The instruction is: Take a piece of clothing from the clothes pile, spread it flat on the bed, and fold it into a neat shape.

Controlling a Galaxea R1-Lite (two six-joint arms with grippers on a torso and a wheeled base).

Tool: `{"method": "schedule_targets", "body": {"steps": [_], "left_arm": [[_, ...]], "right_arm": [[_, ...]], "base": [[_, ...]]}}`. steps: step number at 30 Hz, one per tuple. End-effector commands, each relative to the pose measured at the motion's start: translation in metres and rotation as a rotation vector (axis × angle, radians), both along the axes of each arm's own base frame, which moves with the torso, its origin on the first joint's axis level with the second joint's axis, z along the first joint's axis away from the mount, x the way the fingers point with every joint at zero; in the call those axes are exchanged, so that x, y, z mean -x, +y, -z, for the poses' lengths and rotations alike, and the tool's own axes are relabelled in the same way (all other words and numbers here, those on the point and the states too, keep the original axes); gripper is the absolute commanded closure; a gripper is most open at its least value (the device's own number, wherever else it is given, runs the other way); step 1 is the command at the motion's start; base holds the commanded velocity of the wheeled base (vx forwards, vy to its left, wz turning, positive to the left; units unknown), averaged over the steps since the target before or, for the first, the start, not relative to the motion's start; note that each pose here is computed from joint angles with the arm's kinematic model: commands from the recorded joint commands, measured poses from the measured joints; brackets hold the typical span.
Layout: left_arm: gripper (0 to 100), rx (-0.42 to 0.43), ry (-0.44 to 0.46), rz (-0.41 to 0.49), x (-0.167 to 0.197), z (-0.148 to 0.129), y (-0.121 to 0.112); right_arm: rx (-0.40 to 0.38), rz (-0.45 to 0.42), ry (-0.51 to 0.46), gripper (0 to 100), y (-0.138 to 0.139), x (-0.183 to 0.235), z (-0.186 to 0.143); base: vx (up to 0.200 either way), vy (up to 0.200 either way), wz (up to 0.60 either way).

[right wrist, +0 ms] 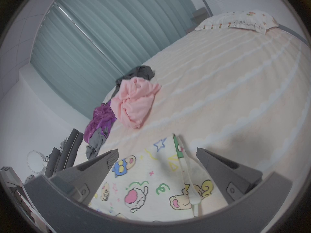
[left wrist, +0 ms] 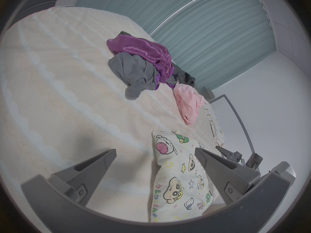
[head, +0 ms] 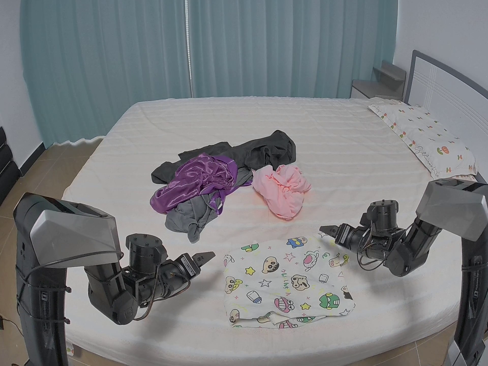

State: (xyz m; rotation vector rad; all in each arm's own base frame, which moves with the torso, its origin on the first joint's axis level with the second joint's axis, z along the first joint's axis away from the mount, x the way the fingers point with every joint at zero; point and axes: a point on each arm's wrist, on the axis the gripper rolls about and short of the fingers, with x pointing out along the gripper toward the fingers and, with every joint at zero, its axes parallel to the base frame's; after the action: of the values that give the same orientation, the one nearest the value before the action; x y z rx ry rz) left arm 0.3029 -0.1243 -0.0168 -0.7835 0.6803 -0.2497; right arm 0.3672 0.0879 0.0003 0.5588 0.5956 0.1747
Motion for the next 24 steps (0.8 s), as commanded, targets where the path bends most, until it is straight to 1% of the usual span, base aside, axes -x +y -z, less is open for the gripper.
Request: {"method": "schedule_targets", "body": {"steps": [1,2,3,5,6,7,8,9,10,11,13,16,18,19,20,21,22,24], "left_arm": [[0,-0.033,-0.222,-0.003,0.03,-0.072,0.019],[0,-0.037,-0.229,-0.005,0.032,-0.075,0.02],[0,-0.081,-0.315,-0.01,0.054,-0.1,0.027],[0,-0.081,-0.315,-0.01,0.054,-0.1,0.027],[0,-0.13,-0.404,-0.021,0.078,-0.122,0.036],[0,-0.13,-0.404,-0.021,0.078,-0.122,0.036],[0,-0.192,-0.473,-0.057,0.104,-0.138,0.047],[0,-0.225,-0.502,-0.088,0.119,-0.144,0.054],[0,-0.227,-0.507,-0.091,0.12,-0.145,0.054],[0,-0.253,-0.541,-0.13,0.139,-0.153,0.063],[0,-0.29,-0.561,-0.162,0.16,-0.159,0.072],[0,-0.386,-0.559,-0.214,0.185,-0.164,0.084],[0,-0.45,-0.57,-0.252,0.205,-0.168,0.093],[0,-0.467,-0.585,-0.261,0.214,-0.17,0.096],[0,-0.467,-0.585,-0.261,0.214,-0.17,0.096],[0,-0.508,-0.594,-0.269,0.232,-0.171,0.104],[0,-0.519,-0.592,-0.274,0.237,-0.171,0.106],[0,-0.566,-0.567,-0.3,0.254,-0.169,0.114]], "right_arm": [[-0.025,0.041,-0.182,0,-0.019,0.066,-0.099],[-0.024,0.042,-0.185,0,-0.019,0.068,-0.101],[-0.022,0.056,-0.238,0,-0.025,0.098,-0.123],[-0.022,0.056,-0.238,0,-0.025,0.098,-0.123],[-0.024,0.058,-0.302,0,-0.03,0.133,-0.144],[-0.024,0.058,-0.302,0,-0.03,0.133,-0.144],[-0.009,0.066,-0.331,0,-0.037,0.171,-0.158],[0.015,0.071,-0.337,0,-0.041,0.192,-0.163],[0.021,0.073,-0.333,0,-0.042,0.193,-0.162],[0.066,0.087,-0.345,0,-0.049,0.218,-0.168],[0.108,0.109,-0.365,0,-0.056,0.244,-0.174],[0.157,0.153,-0.359,0,-0.066,0.275,-0.176],[0.207,0.193,-0.34,0,-0.073,0.296,-0.171],[0.226,0.21,-0.339,0,-0.076,0.304,-0.169],[0.226,0.21,-0.339,0,-0.076,0.304,-0.169],[0.261,0.244,-0.34,0,-0.082,0.322,-0.164],[0.266,0.254,-0.34,0,-0.083,0.327,-0.162],[0.289,0.292,-0.33,0,-0.088,0.342,-0.153]], "base": [[0.0,0.0,0.0],[0.0,0.0,0.0],[0.0,0.0,0.0],[0.0,0.0,0.0],[0.0,0.0,0.0],[0.0,0.0,0.0],[0.0,0.0,0.0],[0.0,0.0,0.0],[0.0,0.0,0.0],[0.0,0.0,0.0],[0.0,0.0,0.0],[0.0,0.0,0.0],[0.0,0.0,0.0],[0.0,0.0,0.0],[0.0,0.0,0.0],[0.0,0.0,0.0],[0.0,0.0,0.0],[0.0,0.0,0.0]]}}
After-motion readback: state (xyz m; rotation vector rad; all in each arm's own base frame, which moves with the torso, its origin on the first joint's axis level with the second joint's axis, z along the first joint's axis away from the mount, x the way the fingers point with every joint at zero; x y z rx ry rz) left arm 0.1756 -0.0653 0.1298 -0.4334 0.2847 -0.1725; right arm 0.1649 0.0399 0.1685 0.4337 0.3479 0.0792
